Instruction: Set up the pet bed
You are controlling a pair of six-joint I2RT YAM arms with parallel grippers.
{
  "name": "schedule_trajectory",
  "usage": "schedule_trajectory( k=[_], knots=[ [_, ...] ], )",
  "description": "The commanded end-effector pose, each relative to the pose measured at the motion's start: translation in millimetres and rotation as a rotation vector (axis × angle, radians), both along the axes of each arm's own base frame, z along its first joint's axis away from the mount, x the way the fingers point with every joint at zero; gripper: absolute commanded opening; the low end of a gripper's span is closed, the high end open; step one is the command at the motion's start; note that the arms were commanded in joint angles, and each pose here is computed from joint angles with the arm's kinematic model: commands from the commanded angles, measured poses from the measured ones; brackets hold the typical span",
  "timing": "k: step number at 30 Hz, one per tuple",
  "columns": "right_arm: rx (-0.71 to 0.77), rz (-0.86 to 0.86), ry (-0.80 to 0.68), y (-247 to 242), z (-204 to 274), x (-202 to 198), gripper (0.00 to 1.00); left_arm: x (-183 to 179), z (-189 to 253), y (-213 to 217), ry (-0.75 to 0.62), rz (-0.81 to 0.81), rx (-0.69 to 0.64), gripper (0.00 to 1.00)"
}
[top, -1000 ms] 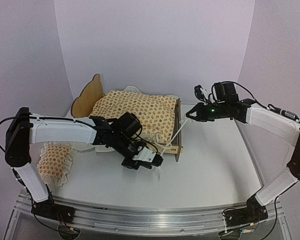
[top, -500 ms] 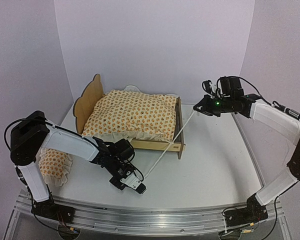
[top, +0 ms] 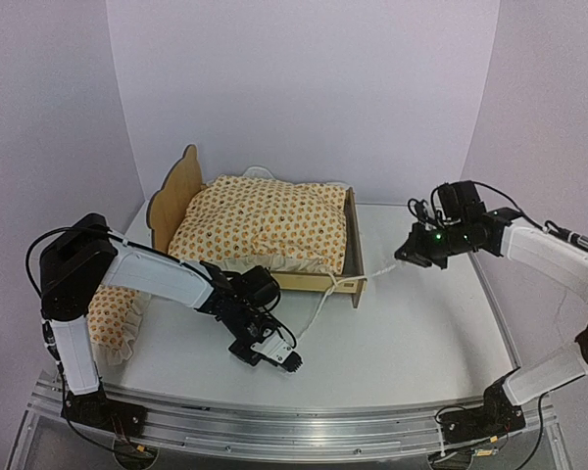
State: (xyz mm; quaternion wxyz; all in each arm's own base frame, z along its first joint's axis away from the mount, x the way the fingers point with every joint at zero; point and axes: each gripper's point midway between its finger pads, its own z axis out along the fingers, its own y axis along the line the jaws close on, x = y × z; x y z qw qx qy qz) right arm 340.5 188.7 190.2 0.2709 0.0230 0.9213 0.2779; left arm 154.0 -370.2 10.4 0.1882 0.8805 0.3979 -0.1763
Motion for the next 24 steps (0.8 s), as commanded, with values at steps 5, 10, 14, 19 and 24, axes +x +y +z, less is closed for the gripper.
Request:
schedule_trajectory(
  k=[5, 10, 14, 19, 24],
  knots=[
    [-0.187, -0.151, 0.539, -43, -111, -86, 0.5, 4, 40, -8, 0.047, 0.017, -0.015, 0.55],
    [-0.253, -0.118, 0.348, -40, -60, -21, 0.82, 33, 128, -19, 0.073, 0.136, -0.115, 0.67],
    [-0.249, 0.067, 0.052, 4, 17, 32, 0.82, 119, 182, -3, 0.066, 0.502, -0.199, 0.78],
    [-0.169, 0.221, 0.061, 75, 6, 49, 0.49, 223, 188, 61, -0.132, 0.895, -0.142, 0.81],
    [-0.183, 0.206, 0.07, 107, -11, 68, 0.63, 249, 162, 95, -0.132, 1.034, -0.038, 0.77]
  ],
)
